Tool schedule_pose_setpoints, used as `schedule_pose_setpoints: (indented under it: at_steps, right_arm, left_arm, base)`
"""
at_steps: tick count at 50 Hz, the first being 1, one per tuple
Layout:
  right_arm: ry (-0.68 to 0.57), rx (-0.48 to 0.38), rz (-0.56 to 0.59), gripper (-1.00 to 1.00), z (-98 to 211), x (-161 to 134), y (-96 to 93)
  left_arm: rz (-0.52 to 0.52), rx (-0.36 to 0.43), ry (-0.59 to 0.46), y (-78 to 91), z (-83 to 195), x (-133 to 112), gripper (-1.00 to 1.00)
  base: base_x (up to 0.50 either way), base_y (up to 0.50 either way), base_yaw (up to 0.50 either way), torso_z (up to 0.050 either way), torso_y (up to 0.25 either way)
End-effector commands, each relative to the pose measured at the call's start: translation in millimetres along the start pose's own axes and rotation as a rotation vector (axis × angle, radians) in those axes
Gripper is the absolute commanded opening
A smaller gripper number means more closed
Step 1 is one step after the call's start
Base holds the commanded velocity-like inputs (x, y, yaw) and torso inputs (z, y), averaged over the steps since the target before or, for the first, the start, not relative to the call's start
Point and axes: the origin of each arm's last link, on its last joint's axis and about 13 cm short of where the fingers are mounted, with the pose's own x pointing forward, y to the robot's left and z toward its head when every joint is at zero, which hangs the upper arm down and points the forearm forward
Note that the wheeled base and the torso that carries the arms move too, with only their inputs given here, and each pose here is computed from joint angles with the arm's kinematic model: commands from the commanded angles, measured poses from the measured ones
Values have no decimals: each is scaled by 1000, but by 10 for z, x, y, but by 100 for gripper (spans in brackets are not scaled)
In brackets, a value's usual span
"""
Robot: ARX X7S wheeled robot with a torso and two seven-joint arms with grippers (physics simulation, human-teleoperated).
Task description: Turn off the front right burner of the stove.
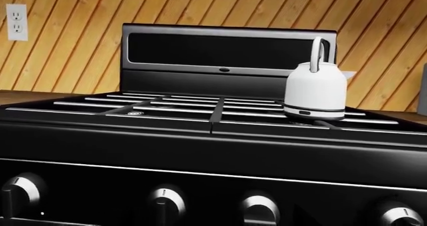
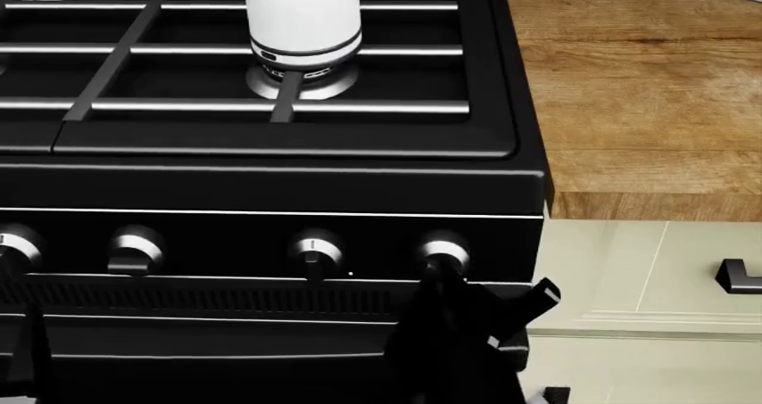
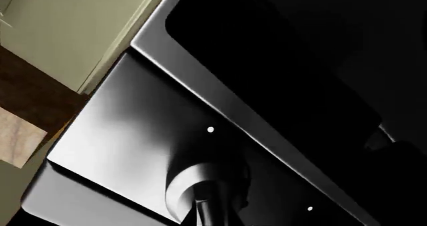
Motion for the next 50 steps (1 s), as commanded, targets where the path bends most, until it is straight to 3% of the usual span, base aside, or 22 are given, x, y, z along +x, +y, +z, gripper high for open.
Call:
schedule_pose_setpoints:
  at_steps: [1, 19, 27, 44, 50]
  right_arm:
    - [132, 24, 213, -100, -363, 109, 293]
    - [50, 72, 288, -100, -187, 140, 408]
    - [43, 163, 310, -100, -135, 131, 456]
    - [27, 226, 333, -100, -63, 122, 478]
    - [42, 290, 350, -100, -53, 112, 502]
  left_arm:
    - [2, 3, 3, 24, -88, -5, 100]
    - [5, 10, 6, 6, 90, -16, 100]
    - [-3, 17, 8, -7, 113, -8, 100]
    - [-5, 20, 13, 10, 76, -3, 100]
    - [-7, 21, 15, 4, 69, 0, 100]
  base:
    - [28, 9, 21, 0, 0]
    - [30, 1, 12, 0, 0]
    - [31, 0, 11, 0, 0]
    - [30, 0, 11, 1, 0]
    - [29, 0, 8, 0, 0]
